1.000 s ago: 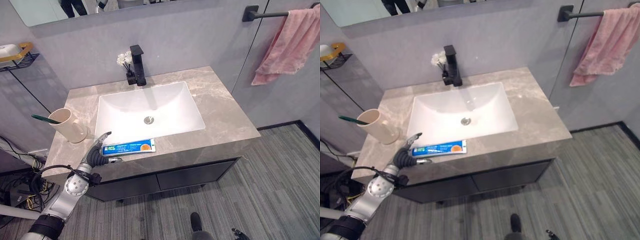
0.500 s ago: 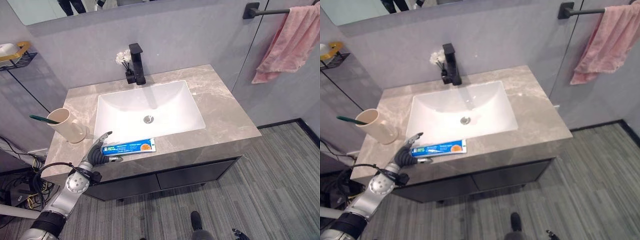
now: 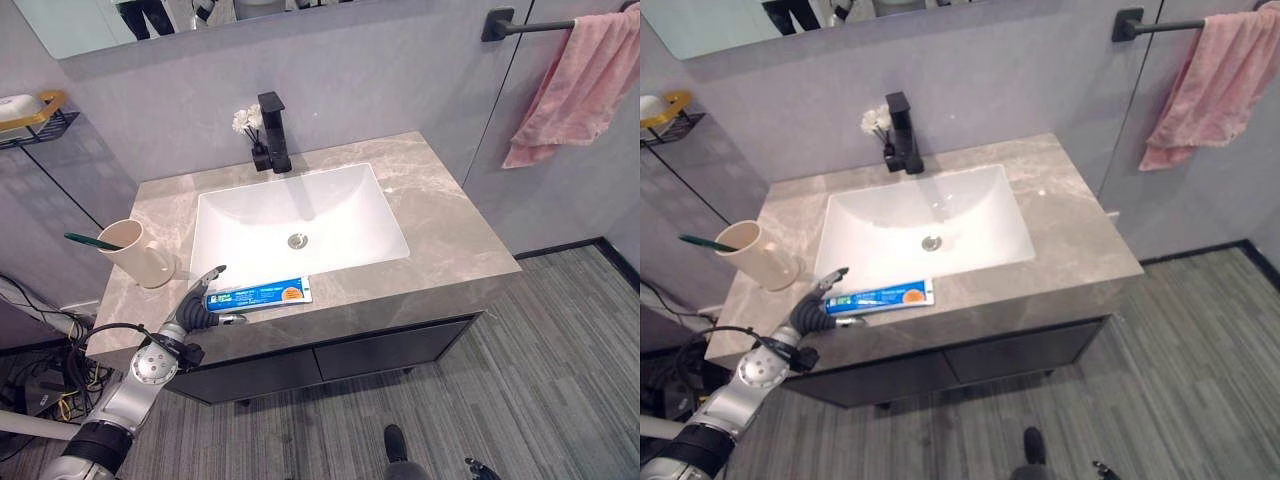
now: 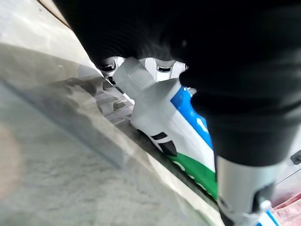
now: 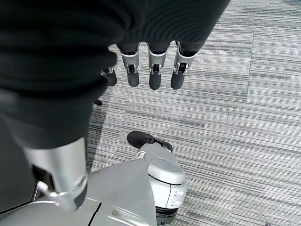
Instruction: Put brush and paste in cup on sink, flatten towel.
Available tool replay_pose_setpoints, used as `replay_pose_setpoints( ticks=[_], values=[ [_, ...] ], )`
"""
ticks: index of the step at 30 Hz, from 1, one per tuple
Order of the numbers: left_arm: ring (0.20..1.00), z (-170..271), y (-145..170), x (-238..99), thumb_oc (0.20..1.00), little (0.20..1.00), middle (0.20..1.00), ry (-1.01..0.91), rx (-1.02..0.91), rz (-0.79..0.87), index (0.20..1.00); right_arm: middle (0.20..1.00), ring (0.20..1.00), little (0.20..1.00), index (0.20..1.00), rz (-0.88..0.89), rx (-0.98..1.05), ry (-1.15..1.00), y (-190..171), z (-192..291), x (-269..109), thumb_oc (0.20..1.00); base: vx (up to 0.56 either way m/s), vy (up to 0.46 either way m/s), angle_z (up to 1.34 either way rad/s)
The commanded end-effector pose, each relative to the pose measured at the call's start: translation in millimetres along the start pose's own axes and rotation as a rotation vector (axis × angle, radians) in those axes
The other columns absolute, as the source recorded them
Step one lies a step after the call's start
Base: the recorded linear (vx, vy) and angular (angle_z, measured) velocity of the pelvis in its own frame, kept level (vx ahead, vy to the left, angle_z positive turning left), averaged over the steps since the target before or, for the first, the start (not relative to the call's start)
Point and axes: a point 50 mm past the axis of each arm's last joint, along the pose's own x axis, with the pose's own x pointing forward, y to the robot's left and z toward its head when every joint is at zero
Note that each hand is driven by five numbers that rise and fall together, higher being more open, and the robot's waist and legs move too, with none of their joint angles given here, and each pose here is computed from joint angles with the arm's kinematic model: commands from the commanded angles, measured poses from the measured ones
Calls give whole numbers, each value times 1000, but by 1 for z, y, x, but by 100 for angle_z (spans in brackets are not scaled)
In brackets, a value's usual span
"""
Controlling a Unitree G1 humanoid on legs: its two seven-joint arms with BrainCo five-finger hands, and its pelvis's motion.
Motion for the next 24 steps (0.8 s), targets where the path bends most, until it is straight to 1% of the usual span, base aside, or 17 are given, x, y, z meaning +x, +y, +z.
replay_pose_setpoints(
  ticks=[1, 7, 14, 15, 16, 17, 18, 20, 21, 22, 23, 24],
  values=[
    [1000, 18, 24, 17, 1000, 1000, 1000, -67, 23, 62, 1000, 1000, 1000, 1000, 1000, -12, -6, -4, -7, 4, 2, 1000, 0, 0, 0],
    [1000, 15, 22, 16, 1000, 1000, 1000, -53, 115, 15, 1000, 1000, 1000, 1000, 1000, -12, -5, -1, -8, 5, 2, 1000, 0, 0, 0],
    [1000, 11, 20, 16, 1000, 1000, 1000, -32, 156, -7, 1000, 1000, 1000, 1000, 1000, -13, -3, 1, -8, 5, 2, 1000, 0, 0, 0],
    [871, 10, 20, 16, 871, 871, 871, -26, 166, -11, 871, 1000, 1000, 1000, 1000, -13, -1, -2, -8, 5, 2, 1000, 0, 0, 0],
    [824, 10, 19, 16, 824, 824, 824, -26, 166, -11, 824, 1000, 1000, 1000, 1000, -13, 0, -2, -8, 5, 2, 1000, 0, 0, 0],
    [708, 11, 20, 16, 708, 708, 708, -24, 173, -14, 708, 1000, 1000, 1000, 1000, -13, 1, -3, -8, 5, 2, 1000, 0, 0, 0],
    [485, 9, 18, 17, 485, 485, 485, -13, 185, -24, 485, 1000, 1000, 1000, 1000, -17, 7, 3, -9, 5, 2, 1000, 0, 0, 0],
    [432, 9, 18, 17, 432, 432, 432, -12, 194, -29, 432, 1000, 1000, 1000, 1000, -18, 15, 9, -9, 4, 2, 1000, 0, 0, 0],
    [420, 9, 18, 17, 420, 420, 420, -12, 194, -29, 420, 1000, 1000, 1000, 1000, -18, 15, 9, -9, 4, 2, 1000, 0, 0, 0],
    [369, 9, 18, 16, 369, 369, 369, -12, 191, -30, 369, 1000, 1000, 1000, 1000, -19, 16, 11, -9, 4, 2, 1000, 0, 0, 0],
    [344, 9, 18, 16, 344, 344, 344, -11, 192, -34, 344, 1000, 1000, 1000, 1000, -19, 17, 13, -9, 4, 2, 1000, 0, 0, 0],
    [335, 7, 17, 16, 335, 335, 335, -5, 194, -36, 335, 1000, 1000, 1000, 1000, -17, 17, 16, -9, 3, 2, 1000, 0, 0, 0]
  ],
)
